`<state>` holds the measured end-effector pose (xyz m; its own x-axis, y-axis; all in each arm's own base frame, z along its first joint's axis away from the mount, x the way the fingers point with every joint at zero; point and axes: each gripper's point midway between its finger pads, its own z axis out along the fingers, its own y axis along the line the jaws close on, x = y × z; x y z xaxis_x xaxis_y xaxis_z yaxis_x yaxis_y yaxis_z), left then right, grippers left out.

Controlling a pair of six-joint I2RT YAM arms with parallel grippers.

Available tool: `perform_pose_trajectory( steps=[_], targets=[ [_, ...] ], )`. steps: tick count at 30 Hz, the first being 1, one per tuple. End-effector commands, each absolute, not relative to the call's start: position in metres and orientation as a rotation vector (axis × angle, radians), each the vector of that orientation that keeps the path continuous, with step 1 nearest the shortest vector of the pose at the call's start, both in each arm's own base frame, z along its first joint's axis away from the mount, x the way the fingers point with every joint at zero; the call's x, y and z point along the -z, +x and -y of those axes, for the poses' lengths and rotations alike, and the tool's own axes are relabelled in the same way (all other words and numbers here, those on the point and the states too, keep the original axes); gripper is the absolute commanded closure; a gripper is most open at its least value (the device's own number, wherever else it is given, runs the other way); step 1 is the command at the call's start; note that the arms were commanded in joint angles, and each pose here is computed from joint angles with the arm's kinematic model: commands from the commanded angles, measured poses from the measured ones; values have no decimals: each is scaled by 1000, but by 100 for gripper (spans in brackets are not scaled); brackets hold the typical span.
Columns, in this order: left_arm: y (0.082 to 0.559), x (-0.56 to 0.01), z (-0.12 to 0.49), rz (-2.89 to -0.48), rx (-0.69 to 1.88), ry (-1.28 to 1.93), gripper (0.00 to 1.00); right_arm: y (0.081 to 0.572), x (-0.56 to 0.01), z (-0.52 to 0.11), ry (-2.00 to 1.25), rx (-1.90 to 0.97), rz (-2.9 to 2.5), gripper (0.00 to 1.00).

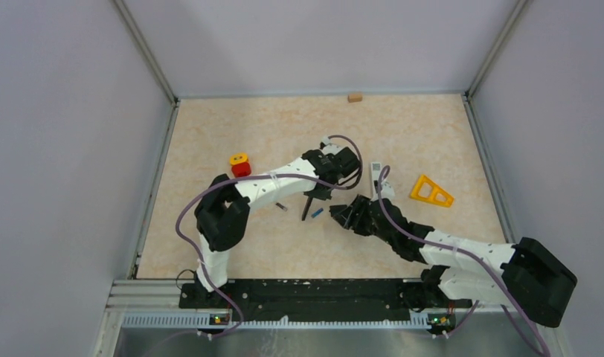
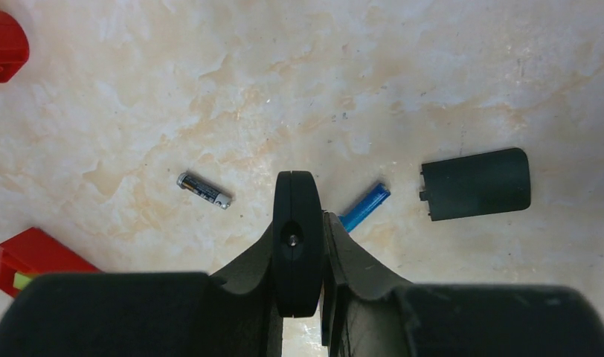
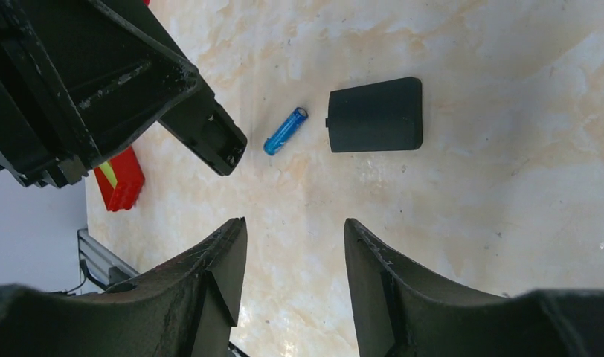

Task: Load the batteries into the remote control

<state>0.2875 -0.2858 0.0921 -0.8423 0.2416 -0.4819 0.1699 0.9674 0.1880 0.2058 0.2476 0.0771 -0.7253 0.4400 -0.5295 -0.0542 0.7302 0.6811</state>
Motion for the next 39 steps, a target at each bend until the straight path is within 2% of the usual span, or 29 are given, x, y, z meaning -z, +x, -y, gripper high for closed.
perform_pose_trajectory(
  steps=[1,6,8,11,19,26,33,35,39],
  targets=[
    [293,-109,276,-2549,-273,264,100,214,-85,-251,340,-954,-2165,47],
    [302,-126,267,-2500,-274,223,100,214,-79,-254,345,-909,-2232,46],
    [309,-138,259,-2475,-245,186,100,215,-73,-258,347,-873,-2287,52],
    [318,-166,244,-2415,-156,116,100,215,-69,-269,341,-827,-2361,54],
    [331,-235,203,-2170,74,-92,100,215,-51,-306,398,-695,-2519,49],
    [333,-266,140,-1940,49,-338,100,230,-38,-306,481,-491,-2559,48],
    [330,-283,119,-1818,43,-405,100,234,-29,-309,525,-339,-2626,49],
    [330,-279,116,-1822,29,-406,100,234,-25,-310,531,-298,-2645,50],
    [330,-268,108,-1839,-42,-411,100,234,-23,-309,532,-187,-2676,64]
  ],
)
